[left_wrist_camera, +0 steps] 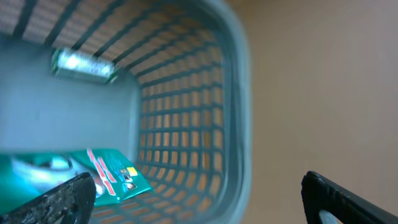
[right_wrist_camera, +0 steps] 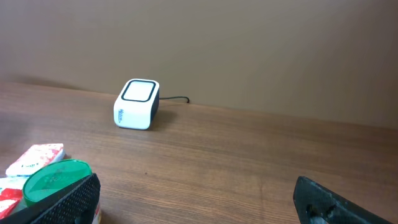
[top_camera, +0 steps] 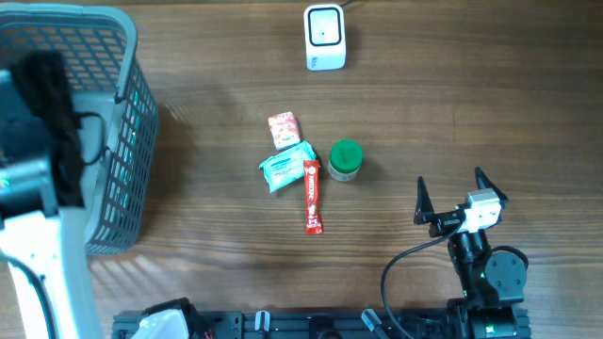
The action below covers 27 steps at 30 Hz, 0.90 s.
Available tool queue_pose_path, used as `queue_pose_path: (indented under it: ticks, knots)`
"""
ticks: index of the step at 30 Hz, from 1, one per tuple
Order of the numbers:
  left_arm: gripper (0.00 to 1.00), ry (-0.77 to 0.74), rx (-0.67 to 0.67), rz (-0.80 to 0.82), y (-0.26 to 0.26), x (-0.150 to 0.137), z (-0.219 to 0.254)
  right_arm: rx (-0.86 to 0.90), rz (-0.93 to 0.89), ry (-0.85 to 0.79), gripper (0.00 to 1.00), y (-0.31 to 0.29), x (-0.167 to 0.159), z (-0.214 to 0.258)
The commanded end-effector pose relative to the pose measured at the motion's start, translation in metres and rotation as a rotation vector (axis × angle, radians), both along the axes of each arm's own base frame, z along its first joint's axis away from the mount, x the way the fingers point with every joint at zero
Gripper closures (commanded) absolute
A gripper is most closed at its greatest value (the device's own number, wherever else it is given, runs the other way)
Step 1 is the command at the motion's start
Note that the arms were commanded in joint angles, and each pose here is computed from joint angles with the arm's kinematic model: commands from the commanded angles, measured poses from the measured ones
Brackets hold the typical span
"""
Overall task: Scan the item barcode
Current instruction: 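Carry Nescafe stick with left gripper and drop it beside the jar, then reach left gripper into basket and grasp the green glove pack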
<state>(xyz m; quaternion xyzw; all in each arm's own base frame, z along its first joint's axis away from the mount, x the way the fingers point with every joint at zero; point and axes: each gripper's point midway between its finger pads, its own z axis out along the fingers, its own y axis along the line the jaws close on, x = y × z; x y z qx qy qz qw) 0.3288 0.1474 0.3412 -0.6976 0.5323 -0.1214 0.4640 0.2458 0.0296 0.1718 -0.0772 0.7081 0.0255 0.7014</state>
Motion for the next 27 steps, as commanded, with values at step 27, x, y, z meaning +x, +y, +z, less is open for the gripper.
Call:
queue_pose_path:
  ticks: [27]
  knots:
    - [0.00,0.102,-0.710,0.324,0.032,0.058,-0.172,-0.005,-0.006,-0.005,0.00,-0.001,0.000,0.001]
